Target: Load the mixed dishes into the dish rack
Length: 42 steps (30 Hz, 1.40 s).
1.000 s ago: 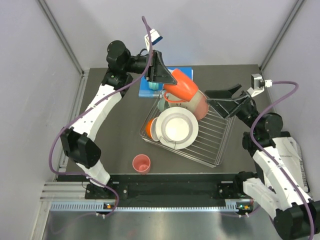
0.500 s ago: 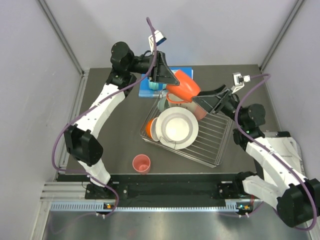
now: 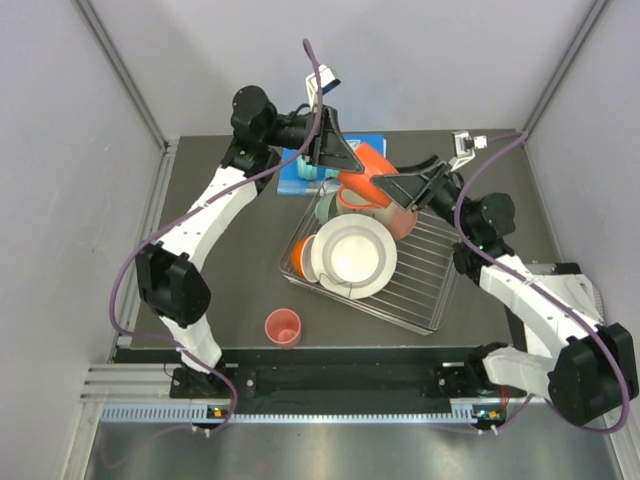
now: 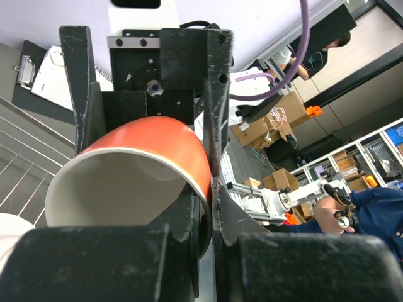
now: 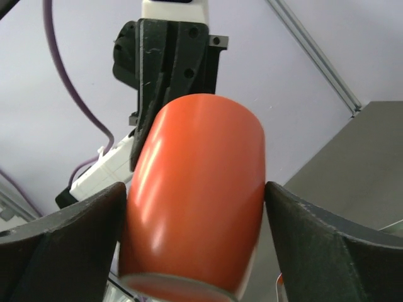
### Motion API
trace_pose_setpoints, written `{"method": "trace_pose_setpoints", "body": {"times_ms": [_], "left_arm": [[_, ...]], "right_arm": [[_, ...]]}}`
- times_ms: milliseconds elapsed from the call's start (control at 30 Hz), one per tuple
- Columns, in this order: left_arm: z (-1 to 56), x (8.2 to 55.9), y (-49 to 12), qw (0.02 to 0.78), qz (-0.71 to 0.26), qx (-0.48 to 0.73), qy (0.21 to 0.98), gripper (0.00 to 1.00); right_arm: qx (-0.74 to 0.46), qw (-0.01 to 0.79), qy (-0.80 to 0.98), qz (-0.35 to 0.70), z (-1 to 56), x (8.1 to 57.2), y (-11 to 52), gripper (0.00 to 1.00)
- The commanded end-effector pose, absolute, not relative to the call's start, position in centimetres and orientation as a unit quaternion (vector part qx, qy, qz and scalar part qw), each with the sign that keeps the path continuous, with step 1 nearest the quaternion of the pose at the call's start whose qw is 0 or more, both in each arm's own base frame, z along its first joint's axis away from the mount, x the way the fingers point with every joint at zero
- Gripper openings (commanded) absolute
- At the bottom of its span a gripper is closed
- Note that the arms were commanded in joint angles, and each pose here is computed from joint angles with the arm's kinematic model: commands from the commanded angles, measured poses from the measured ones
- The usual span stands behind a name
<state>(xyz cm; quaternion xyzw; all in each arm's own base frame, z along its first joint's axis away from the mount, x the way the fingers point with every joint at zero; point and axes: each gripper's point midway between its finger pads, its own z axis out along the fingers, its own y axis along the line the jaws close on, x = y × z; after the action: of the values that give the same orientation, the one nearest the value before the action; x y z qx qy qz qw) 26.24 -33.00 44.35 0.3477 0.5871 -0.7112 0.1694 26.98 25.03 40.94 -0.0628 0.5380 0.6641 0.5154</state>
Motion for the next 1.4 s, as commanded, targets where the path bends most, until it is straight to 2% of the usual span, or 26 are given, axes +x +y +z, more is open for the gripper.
{"method": "trace_pose_setpoints", "body": {"times_ms": [0,33,100,133,233,300,367,433,467,533,567,667,733,767,867,1000,1167,1200,1233,1367], "left_arm": [[46.0,25.9,-33.2,0.209,-0.710,0.375,0.559,0.00],[45.9,25.9,-33.2,0.209,-0.709,0.376,0.558,0.00],[45.8,26.1,-33.1,0.209,-0.709,0.377,0.559,0.00],[45.7,26.1,-33.1,0.209,-0.708,0.379,0.558,0.00],[45.4,26.5,-32.9,0.210,-0.707,0.376,0.561,0.00],[45.0,26.8,-32.7,0.207,-0.706,0.374,0.565,0.02],[44.4,27.3,-32.2,0.202,-0.703,0.374,0.571,0.28],[44.2,28.4,-31.0,0.207,-0.699,0.362,0.580,0.42],[44.4,28.6,-30.4,0.222,-0.695,0.368,0.576,0.55],[44.3,30.0,-28.5,0.238,-0.690,0.351,0.586,0.58],[44.4,30.3,-27.7,0.245,-0.688,0.348,0.588,0.60],[44.2,31.8,-24.8,0.270,-0.678,0.328,0.600,0.59],[43.2,32.7,-23.0,0.281,-0.672,0.310,0.611,0.59],[43.0,32.7,-22.4,0.286,-0.669,0.308,0.613,0.58],[41.2,32.7,-21.1,0.289,-0.664,0.298,0.622,0.57],[38.4,32.7,-20.2,0.276,-0.665,0.278,0.636,0.53],[37.2,32.2,-19.1,0.276,-0.661,0.272,0.642,0.54],[36.6,32.1,-18.7,0.271,-0.661,0.266,0.647,0.58],[36.4,31.9,-18.5,0.270,-0.660,0.269,0.648,0.98],[35.0,30.5,-17.8,0.263,-0.654,0.273,0.654,0.99]], "right_arm": [[-0.103,0.533,0.477,0.691,45.0,25.2,25.5,0.78],[-0.104,0.528,0.479,0.693,44.8,25.1,25.6,0.62],[-0.099,0.517,0.489,0.696,44.4,25.3,25.8,0.49],[-0.095,0.513,0.495,0.695,44.1,25.5,25.8,0.29],[-0.086,0.503,0.519,0.686,43.3,26.0,26.0,0.00],[-0.085,0.514,0.524,0.673,43.6,26.0,25.6,0.00],[-0.076,0.512,0.562,0.645,42.5,26.6,25.2,0.00],[-0.083,0.524,0.588,0.610,42.3,27.1,24.5,0.00],[-0.061,0.497,0.641,0.581,39.9,27.6,24.1,0.00],[-0.076,0.525,0.668,0.522,40.2,28.1,22.8,0.00],[-0.041,0.499,0.723,0.476,37.4,28.4,21.6,0.00],[-0.018,0.528,0.759,0.380,37.6,29.0,18.5,0.00],[-0.002,0.505,0.804,0.315,36.3,28.2,16.4,0.00],[0.031,0.500,0.827,0.257,34.9,29.4,14.6,0.00],[0.065,0.437,0.885,0.144,31.7,28.4,11.0,0.00],[0.091,0.382,0.915,0.095,28.8,27.6,9.7,0.00],[0.105,0.351,0.929,0.055,26.6,27.8,8.8,0.00],[0.106,0.349,0.930,0.049,26.3,27.9,8.7,0.00],[0.107,0.345,0.931,0.041,26.0,28.0,8.5,0.00],[0.105,0.321,0.941,0.029,24.0,28.8,8.8,0.00]]}}
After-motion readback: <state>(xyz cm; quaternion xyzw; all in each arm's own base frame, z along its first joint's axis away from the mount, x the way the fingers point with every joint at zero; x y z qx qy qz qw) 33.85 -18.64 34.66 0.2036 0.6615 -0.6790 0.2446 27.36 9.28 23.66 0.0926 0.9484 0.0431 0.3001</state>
